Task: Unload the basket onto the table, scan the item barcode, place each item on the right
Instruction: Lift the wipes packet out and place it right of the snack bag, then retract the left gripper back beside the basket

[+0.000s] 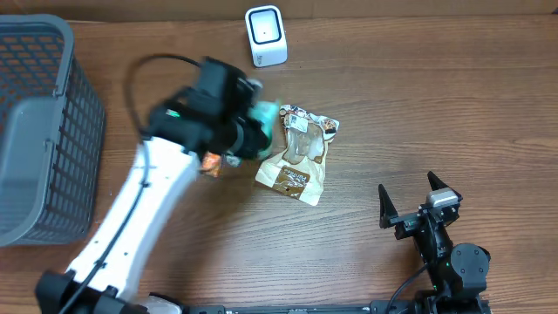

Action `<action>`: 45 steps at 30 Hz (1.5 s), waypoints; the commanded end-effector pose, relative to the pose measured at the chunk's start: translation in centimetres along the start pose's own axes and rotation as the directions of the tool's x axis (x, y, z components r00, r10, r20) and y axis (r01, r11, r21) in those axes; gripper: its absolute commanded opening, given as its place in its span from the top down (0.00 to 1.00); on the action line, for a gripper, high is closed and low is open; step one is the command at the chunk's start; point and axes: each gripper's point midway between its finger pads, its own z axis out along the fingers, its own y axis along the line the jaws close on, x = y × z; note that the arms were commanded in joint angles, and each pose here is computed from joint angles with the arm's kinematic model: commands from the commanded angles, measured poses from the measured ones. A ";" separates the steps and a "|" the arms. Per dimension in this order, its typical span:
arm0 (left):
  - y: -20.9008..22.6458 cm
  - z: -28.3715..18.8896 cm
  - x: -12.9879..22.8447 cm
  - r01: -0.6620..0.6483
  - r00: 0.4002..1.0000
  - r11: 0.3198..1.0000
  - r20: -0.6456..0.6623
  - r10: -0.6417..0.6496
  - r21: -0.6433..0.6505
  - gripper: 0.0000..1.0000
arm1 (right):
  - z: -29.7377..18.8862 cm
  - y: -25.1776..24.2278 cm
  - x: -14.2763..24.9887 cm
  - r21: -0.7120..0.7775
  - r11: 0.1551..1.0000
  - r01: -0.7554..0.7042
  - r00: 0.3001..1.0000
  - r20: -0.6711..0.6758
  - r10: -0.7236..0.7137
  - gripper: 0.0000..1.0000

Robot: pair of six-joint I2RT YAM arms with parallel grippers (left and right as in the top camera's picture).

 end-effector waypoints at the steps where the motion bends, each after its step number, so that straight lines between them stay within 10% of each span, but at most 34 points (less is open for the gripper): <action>1: -1.7 2.5 2.0 0.008 0.999 1.000 -0.032 -0.007 0.021 0.96 | -0.1 0.2 -0.3 -0.009 1.000 0.005 1.000 0.015 -0.005 0.00; 18: -11.3 14.3 2.1 -0.079 0.995 0.974 0.073 0.064 0.211 0.90 | -0.1 0.2 -0.4 -0.009 1.000 0.005 1.000 0.016 -0.005 0.00; 27: -12.6 15.0 2.2 -0.100 0.994 0.964 0.064 0.087 0.246 0.44 | -0.1 0.2 -0.4 -0.009 1.000 0.005 1.000 0.016 -0.005 0.00; 36: -12.1 6.4 -3.1 -0.186 0.973 0.961 0.175 0.150 0.207 0.27 | -0.1 0.2 -0.4 -0.009 1.000 0.005 1.000 0.016 -0.005 0.00; 41: -7.2 -2.0 -6.3 -0.164 0.960 0.983 0.240 0.141 0.080 0.00 | -0.1 0.2 -0.4 -0.009 1.000 0.005 1.000 0.016 -0.005 0.00; 45: -1.8 -7.6 -6.8 -0.067 0.960 0.996 0.268 0.081 -0.063 0.00 | -0.1 0.2 -0.4 -0.009 1.000 0.005 1.000 0.016 -0.005 0.00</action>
